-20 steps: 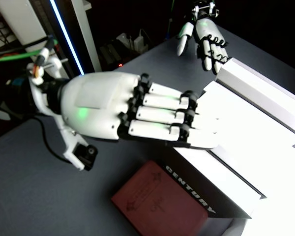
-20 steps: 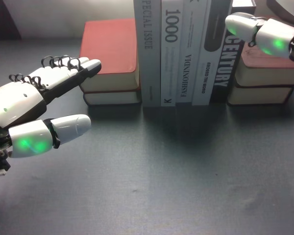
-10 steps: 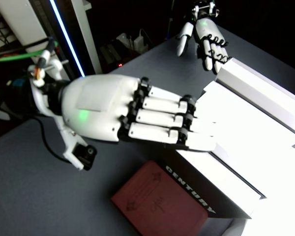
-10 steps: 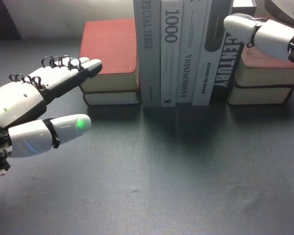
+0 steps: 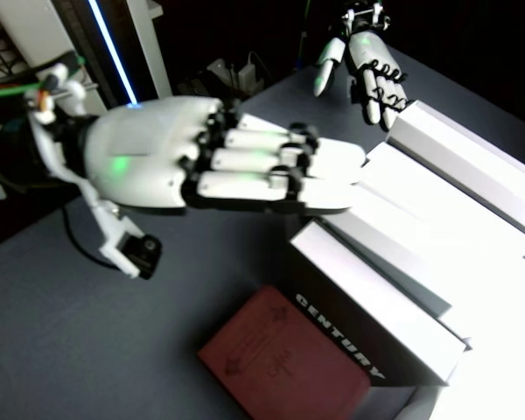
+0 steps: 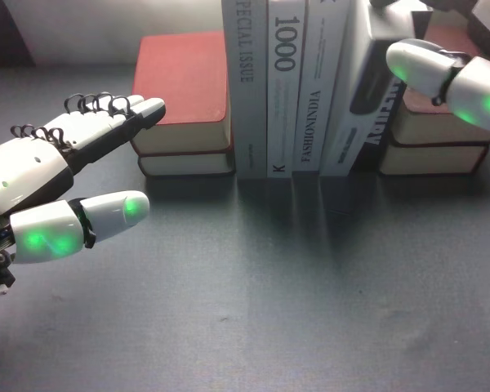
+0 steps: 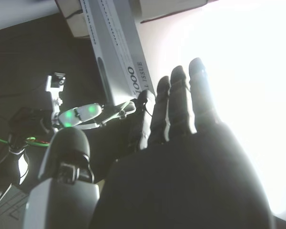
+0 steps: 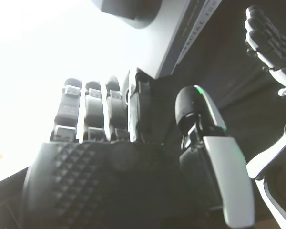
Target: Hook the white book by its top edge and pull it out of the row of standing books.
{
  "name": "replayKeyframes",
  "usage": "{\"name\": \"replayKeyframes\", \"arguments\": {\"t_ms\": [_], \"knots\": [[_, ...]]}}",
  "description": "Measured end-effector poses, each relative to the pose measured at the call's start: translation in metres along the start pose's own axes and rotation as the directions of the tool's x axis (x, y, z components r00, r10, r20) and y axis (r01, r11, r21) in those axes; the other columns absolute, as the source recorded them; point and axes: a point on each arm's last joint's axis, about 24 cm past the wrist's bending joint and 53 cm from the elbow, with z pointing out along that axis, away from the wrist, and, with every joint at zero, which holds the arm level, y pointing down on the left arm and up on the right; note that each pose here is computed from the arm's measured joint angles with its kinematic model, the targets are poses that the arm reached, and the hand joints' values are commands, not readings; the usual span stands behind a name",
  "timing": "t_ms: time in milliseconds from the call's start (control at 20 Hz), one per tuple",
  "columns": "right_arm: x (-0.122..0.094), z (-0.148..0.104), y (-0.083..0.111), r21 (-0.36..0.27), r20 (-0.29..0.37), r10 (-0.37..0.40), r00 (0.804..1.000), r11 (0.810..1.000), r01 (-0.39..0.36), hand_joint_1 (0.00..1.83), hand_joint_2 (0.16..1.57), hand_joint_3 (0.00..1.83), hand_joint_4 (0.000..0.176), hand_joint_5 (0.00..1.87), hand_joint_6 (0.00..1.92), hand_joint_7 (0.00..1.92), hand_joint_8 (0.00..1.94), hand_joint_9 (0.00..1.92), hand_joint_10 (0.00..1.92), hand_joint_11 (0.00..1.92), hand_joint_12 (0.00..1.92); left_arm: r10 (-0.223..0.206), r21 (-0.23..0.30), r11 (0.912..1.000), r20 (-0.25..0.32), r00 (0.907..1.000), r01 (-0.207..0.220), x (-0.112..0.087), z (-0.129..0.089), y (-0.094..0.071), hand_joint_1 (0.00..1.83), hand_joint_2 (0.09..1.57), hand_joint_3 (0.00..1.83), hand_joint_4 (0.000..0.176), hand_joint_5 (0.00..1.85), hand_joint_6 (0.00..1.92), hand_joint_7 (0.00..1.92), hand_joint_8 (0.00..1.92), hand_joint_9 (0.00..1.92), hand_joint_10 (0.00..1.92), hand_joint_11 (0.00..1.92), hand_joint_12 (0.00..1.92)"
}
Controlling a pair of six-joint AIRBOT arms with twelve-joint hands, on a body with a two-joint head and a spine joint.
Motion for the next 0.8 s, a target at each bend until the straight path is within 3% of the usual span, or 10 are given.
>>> {"name": "replayKeyframes", "arguments": {"t_ms": [100, 150, 200, 350, 450, 500, 600, 650, 700, 800], "knots": [[0.006, -0.011, 0.003, -0.019, -0.010, 0.042, 0.999, 0.999, -0.042, 0.04, 1.45, 0.00, 0.000, 0.43, 0.89, 0.12, 0.00, 0.00, 0.00, 0.00, 0.00, -0.002, 0.004, 1.0000, 0.004, 1.0000, 0.002, 0.000, -0.001, -0.001, 0.00, 1.34, 0.00, 0.113, 0.00, 0.00, 0.00, 0.00, 0.00, 0.00, 0.00, 0.00], [0.011, -0.017, 0.008, -0.032, -0.025, 0.052, 0.998, 0.998, -0.053, 0.06, 1.46, 0.00, 0.000, 0.42, 0.93, 0.14, 0.00, 0.00, 0.00, 0.00, 0.00, -0.004, 0.002, 1.0000, 0.006, 1.0000, 0.004, 0.000, -0.002, 0.000, 0.00, 1.35, 0.01, 0.113, 0.00, 0.00, 0.00, 0.00, 0.00, 0.00, 0.00, 0.00], [0.014, -0.024, 0.012, -0.044, -0.042, 0.062, 0.997, 0.997, -0.064, 0.12, 1.45, 0.00, 0.000, 0.47, 0.89, 0.18, 0.01, 0.00, 0.00, 0.00, 0.00, -0.012, -0.003, 0.9999, 0.012, 0.9999, 0.012, -0.001, -0.003, 0.000, 0.00, 1.36, 0.01, 0.099, 0.00, 0.00, 0.00, 0.00, 0.00, 0.00, 0.00, 0.00], [0.022, -0.046, 0.012, -0.052, -0.080, 0.146, 0.986, 0.987, -0.150, 0.18, 1.49, 0.01, 0.000, 0.51, 0.88, 0.23, 0.02, 0.00, 0.00, 0.00, 0.00, -0.013, 0.000, 0.9999, 0.018, 0.9997, 0.013, -0.002, -0.003, 0.000, 0.02, 1.36, 0.00, 0.084, 0.00, 0.00, 0.00, 0.00, 0.00, 0.00, 0.00, 0.00], [0.028, -0.059, 0.013, -0.052, -0.116, 0.187, 0.975, 0.980, -0.194, 0.08, 1.48, 0.00, 0.000, 0.47, 0.87, 0.20, 0.00, 0.00, 0.00, 0.00, 0.00, -0.015, 0.000, 0.9999, 0.022, 0.9996, 0.015, -0.003, -0.003, 0.000, 0.06, 1.37, 0.01, 0.068, 0.00, 0.00, 0.00, 0.00, 0.00, 0.00, 0.00, 0.00], [0.031, -0.066, 0.015, -0.050, -0.127, 0.202, 0.971, 0.976, -0.210, 0.05, 1.47, 0.00, 0.000, 0.43, 0.92, 0.18, 0.00, 0.00, 0.00, 0.00, 0.00, -0.013, -0.002, 0.9999, 0.023, 0.9997, 0.013, -0.004, -0.004, -0.001, 0.06, 1.37, 0.00, 0.073, 0.00, 0.00, 0.00, 0.00, 0.00, 0.00, 0.00, 0.00], [0.036, -0.078, 0.018, -0.043, -0.150, 0.214, 0.965, 0.974, -0.223, 0.17, 1.45, 0.00, 0.000, 0.45, 0.80, 0.20, 0.00, 0.00, 0.00, 0.02, 0.04, -0.009, 0.003, 1.0000, 0.029, 0.9995, 0.009, -0.007, -0.006, -0.002, 0.06, 1.37, 0.00, 0.085, 0.00, 0.00, 0.00, 0.00, 0.00, 0.00, 0.00, 0.00], [0.039, -0.086, 0.020, -0.037, -0.164, 0.232, 0.959, 0.970, -0.241, 0.25, 1.45, 0.00, 0.000, 0.48, 0.69, 0.21, 0.00, 0.01, 0.01, 0.00, 0.04, -0.007, -0.001, 1.0000, 0.035, 0.9994, 0.007, -0.009, -0.006, -0.001, 0.06, 1.37, 0.00, 0.076, 0.00, 0.00, 0.00, 0.00, 0.00, 0.00, 0.00, 0.00], [0.043, -0.093, 0.021, -0.029, -0.175, 0.257, 0.951, 0.964, -0.265, 0.18, 1.46, 0.00, 0.000, 0.54, 0.56, 0.25, 0.00, 0.09, 0.03, 0.00, 0.33, -0.008, -0.003, 1.0000, 0.039, 0.9992, 0.008, -0.010, -0.007, -0.001, 0.03, 1.37, 0.00, 0.095, 0.00, 0.00, 0.00, 0.00, 0.00, 0.00, 0.00, 0.00], [0.056, -0.111, 0.017, 0.020, -0.221, 0.306, 0.926, 0.951, -0.309, 0.03, 1.46, 0.00, 0.000, 0.60, 0.49, 0.37, 0.02, 0.23, 0.06, 0.00, 0.79, -0.008, -0.001, 1.0000, 0.042, 0.9991, 0.008, -0.010, -0.007, -0.001, 0.10, 1.37, 0.00, 0.103, 0.00, 0.00, 0.00, 0.00, 0.00, 0.00, 0.00, 0.00]]}}
